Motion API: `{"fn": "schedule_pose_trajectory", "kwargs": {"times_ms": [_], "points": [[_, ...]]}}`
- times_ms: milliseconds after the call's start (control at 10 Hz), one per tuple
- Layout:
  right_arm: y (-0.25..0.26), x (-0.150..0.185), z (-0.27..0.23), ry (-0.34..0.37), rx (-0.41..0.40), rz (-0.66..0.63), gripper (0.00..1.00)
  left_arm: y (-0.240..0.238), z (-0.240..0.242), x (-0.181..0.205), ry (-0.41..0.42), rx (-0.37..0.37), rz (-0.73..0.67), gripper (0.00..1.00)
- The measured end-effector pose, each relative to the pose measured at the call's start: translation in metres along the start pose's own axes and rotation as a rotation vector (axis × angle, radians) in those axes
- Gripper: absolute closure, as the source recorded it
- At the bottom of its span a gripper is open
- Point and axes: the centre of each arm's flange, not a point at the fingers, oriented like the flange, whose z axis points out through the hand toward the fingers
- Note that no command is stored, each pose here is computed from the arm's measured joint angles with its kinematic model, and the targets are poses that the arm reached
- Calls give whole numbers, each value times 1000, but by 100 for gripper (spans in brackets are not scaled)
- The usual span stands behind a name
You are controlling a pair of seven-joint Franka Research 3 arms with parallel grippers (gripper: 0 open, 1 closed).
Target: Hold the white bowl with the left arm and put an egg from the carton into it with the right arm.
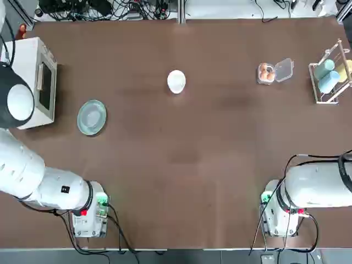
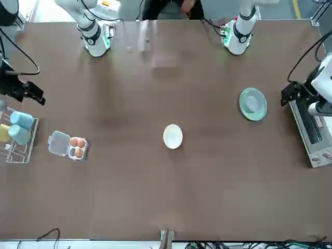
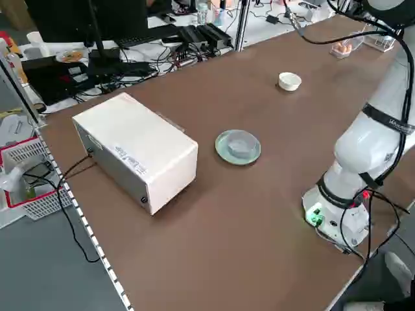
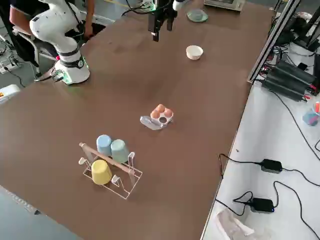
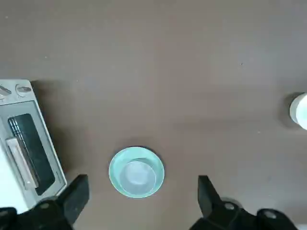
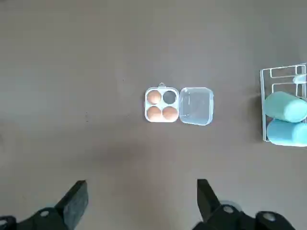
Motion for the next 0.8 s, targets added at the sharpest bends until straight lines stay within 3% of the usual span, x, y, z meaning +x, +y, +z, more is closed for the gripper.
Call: {"fn": "schedule_pose_trajectory", "kwargs": {"times_ms": [600,800], "points": [[5,0,1,-2,0,11,0,30,12,9,0,-9,45,0],[4,4,8,2,1,10,0,43,21,17,6,-73,55,0]]}}
